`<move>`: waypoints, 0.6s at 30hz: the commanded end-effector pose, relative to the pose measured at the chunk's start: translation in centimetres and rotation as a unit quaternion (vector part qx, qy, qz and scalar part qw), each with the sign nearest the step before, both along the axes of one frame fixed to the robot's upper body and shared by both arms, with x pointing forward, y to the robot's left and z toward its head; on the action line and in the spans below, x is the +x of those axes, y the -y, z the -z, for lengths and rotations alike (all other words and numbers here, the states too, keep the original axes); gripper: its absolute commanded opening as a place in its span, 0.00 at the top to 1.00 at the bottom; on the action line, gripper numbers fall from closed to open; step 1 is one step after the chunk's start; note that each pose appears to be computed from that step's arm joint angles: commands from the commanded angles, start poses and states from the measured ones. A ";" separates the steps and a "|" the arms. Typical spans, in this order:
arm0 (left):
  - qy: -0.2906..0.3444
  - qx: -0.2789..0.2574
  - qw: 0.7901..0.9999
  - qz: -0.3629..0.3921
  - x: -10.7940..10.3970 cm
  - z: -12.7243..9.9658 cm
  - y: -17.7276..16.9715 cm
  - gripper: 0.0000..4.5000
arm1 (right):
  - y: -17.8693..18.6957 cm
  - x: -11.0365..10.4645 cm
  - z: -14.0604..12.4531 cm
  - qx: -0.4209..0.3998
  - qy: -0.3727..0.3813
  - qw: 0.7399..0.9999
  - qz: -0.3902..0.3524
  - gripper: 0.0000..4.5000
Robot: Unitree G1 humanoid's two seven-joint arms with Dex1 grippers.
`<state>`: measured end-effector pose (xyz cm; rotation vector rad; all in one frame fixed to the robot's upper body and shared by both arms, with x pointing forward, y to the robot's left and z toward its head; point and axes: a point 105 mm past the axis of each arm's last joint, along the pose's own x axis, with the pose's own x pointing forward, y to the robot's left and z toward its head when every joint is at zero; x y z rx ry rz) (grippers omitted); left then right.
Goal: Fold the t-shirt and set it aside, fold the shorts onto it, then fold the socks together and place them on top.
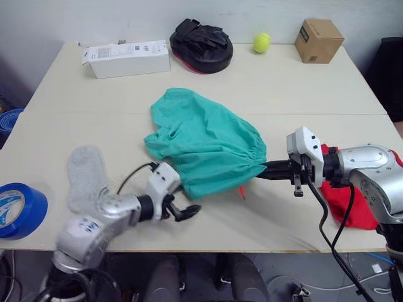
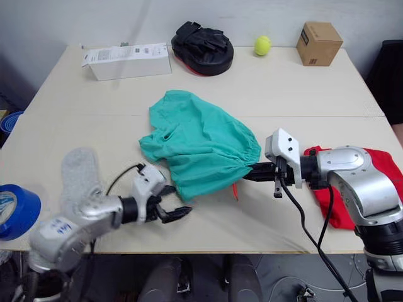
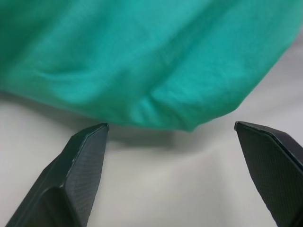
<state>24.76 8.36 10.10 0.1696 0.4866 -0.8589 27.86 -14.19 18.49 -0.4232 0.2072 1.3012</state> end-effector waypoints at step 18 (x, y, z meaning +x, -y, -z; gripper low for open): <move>0.260 0.139 0.930 -0.219 7.0 -2.5 -6.8 0.15 | 1.1 0.5 -1.3 -0.015 0.028 1.000 -0.002 1.00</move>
